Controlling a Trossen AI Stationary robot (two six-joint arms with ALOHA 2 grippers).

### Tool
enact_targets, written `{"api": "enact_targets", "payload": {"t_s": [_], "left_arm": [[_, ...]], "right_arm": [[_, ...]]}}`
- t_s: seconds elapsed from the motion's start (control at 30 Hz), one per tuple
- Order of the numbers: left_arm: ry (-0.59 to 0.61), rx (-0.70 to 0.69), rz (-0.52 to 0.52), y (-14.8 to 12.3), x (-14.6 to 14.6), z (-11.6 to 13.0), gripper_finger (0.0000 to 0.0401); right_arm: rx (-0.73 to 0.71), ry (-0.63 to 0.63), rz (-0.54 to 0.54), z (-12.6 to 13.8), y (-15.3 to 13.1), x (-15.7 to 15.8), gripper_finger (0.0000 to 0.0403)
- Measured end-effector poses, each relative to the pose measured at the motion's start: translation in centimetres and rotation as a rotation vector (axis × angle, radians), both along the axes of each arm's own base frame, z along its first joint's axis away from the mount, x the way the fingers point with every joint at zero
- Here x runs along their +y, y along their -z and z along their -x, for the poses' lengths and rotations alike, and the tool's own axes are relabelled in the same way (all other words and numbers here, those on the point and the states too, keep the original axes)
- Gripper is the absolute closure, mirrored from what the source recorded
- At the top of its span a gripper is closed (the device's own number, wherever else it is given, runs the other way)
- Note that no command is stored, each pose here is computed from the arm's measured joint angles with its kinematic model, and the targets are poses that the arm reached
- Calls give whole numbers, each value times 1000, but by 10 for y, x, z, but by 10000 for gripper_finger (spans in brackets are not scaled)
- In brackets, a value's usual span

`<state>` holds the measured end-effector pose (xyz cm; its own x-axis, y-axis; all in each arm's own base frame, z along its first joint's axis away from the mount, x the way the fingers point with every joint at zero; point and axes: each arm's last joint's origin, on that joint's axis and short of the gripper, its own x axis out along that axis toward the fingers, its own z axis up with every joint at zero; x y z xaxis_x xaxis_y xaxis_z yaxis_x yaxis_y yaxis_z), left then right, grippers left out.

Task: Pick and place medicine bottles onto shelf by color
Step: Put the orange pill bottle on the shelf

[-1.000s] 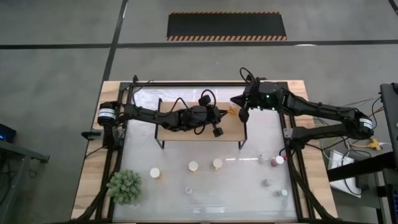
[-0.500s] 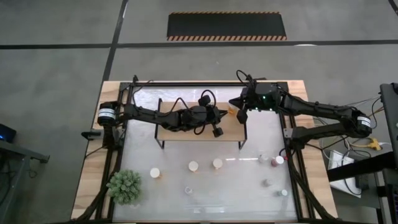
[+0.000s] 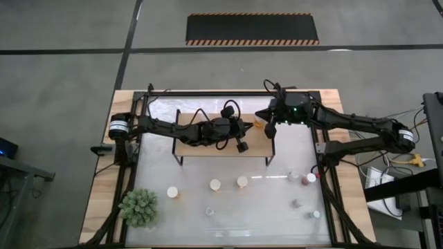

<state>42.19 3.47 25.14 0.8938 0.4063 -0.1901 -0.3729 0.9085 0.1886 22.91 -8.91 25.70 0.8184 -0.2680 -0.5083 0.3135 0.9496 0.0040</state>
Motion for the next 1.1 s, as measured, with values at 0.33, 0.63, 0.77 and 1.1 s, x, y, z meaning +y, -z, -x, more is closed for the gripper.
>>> {"api": "enact_targets", "payload": {"t_s": [0.33,0.63,0.77,1.1], "left_arm": [[0,-8,-1,-3,0,0,396],[-1,-23,-2,-9,0,3,396],[-1,-24,-2,-10,0,3,396],[0,-24,0,-10,0,3,396]], "right_arm": [[-72,-7,42,4,-8,1,394],[-131,-11,76,17,-23,7,394],[-143,-12,84,18,-26,7,394],[-103,-8,59,20,-3,8,394]]}}
